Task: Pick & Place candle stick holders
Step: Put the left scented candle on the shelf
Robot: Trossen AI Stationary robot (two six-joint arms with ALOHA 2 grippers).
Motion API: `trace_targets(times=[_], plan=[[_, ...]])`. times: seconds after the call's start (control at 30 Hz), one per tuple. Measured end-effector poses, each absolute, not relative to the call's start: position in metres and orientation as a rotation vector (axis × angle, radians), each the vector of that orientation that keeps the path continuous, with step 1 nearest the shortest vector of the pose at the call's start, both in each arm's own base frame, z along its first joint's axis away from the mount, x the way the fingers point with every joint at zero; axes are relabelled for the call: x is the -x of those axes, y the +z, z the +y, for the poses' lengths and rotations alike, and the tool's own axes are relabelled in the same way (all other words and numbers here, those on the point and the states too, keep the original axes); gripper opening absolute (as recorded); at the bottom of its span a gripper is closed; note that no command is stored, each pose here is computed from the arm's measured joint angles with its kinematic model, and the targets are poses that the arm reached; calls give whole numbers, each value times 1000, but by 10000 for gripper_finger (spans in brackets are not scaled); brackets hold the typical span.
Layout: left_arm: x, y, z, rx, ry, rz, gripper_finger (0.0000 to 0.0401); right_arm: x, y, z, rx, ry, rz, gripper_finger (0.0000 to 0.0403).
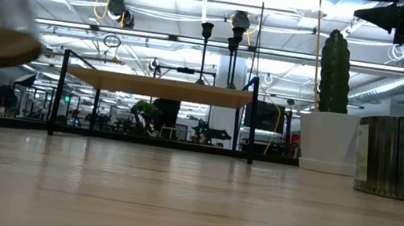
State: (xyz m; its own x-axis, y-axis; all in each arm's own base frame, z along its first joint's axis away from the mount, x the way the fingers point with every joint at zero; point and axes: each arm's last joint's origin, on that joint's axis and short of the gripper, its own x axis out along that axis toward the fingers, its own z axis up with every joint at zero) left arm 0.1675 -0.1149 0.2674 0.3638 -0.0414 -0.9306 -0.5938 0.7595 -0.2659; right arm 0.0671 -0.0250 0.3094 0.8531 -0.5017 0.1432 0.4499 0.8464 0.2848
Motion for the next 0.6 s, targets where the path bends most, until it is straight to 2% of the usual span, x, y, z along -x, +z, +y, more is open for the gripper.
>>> trace_targets(times=[0.6], plan=[[-206,338,-57,649,557,776,0,-67,309,-25,-243,-506,-216,208]])
